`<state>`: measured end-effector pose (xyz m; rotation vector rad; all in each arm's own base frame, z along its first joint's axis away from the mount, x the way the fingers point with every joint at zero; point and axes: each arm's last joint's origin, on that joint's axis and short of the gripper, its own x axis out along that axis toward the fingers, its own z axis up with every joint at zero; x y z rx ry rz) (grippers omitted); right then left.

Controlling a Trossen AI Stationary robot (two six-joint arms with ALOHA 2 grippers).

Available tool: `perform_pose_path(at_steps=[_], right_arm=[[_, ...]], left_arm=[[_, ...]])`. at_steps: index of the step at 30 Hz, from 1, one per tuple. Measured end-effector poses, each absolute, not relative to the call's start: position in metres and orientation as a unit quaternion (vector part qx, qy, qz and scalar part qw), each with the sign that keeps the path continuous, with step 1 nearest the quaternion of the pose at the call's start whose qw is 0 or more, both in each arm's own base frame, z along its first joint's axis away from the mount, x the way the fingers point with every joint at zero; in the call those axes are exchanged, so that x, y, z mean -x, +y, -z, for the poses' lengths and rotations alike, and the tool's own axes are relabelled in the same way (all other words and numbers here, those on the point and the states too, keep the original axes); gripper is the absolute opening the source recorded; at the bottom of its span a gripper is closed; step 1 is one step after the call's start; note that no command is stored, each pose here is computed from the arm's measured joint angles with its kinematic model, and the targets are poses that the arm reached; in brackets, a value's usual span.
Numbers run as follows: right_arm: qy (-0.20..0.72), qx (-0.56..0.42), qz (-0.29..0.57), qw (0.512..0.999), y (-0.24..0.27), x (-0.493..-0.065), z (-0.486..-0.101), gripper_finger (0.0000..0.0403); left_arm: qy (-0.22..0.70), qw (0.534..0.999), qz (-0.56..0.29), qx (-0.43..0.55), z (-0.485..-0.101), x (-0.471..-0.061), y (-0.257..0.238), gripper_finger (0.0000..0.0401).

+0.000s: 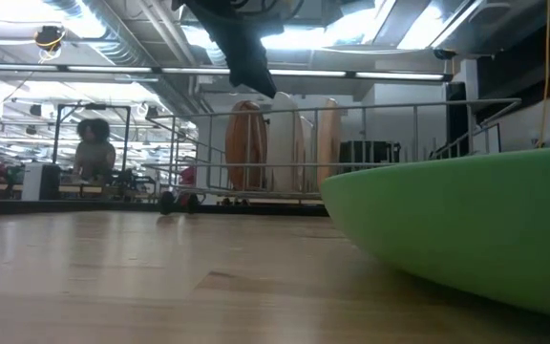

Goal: Sort dishes
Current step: Adjust the bottom white plate in the dishwasher rack, then put the white plate into the gray dishwasher rack

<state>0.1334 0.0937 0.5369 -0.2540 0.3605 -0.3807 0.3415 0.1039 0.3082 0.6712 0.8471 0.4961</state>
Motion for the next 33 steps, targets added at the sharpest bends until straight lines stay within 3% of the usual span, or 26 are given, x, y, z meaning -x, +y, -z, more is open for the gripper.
perform_pose_path(at_steps=[17,25,33], right_arm=[[0.178,0.125,0.188,0.958,0.094,-0.133,-0.537,0.0138],[0.178,0.125,0.188,0.958,0.094,-0.133,-0.537,0.0138],[0.178,0.125,0.188,0.958,0.094,-0.133,-0.537,0.0138]], left_arm=[[0.333,0.808,-0.32,-0.367,-0.329,-0.349,0.109,0.0129],[0.272,0.826,-0.342,-0.355,-0.34,-0.354,0.104,0.0129],[0.238,0.869,-0.294,-0.319,-0.338,-0.364,0.062,0.0129]])
